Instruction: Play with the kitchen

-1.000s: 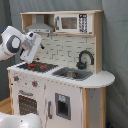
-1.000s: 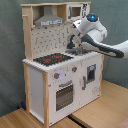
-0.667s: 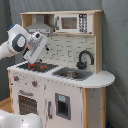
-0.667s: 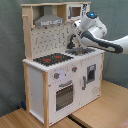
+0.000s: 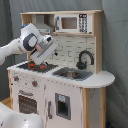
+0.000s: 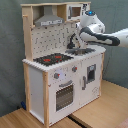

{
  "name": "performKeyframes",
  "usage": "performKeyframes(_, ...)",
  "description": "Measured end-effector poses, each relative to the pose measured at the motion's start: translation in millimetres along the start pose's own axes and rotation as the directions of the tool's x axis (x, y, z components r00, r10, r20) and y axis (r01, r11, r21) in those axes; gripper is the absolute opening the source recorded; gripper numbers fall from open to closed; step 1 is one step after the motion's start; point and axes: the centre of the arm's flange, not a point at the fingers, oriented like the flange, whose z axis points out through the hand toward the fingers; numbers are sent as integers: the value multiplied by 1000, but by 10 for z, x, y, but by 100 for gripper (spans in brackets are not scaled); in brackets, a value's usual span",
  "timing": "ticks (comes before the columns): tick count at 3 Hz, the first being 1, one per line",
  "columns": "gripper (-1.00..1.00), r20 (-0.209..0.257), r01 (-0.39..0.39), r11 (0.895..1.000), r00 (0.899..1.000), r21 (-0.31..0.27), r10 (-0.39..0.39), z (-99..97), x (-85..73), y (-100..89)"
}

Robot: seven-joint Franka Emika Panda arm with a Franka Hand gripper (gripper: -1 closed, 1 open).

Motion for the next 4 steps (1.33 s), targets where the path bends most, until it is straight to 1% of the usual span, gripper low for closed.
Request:
performKeyframes(1,100,64,-98,994,993,52,94,285,-6,196)
performKeyframes(2,100,162,-200,977,969,79,186,690,-143,367)
performKeyframes(3,100,240,-320,943,926,92,291,897,-262,528)
performKeyframes(4,100,265,-383,916,902,122,341,978,-178,528)
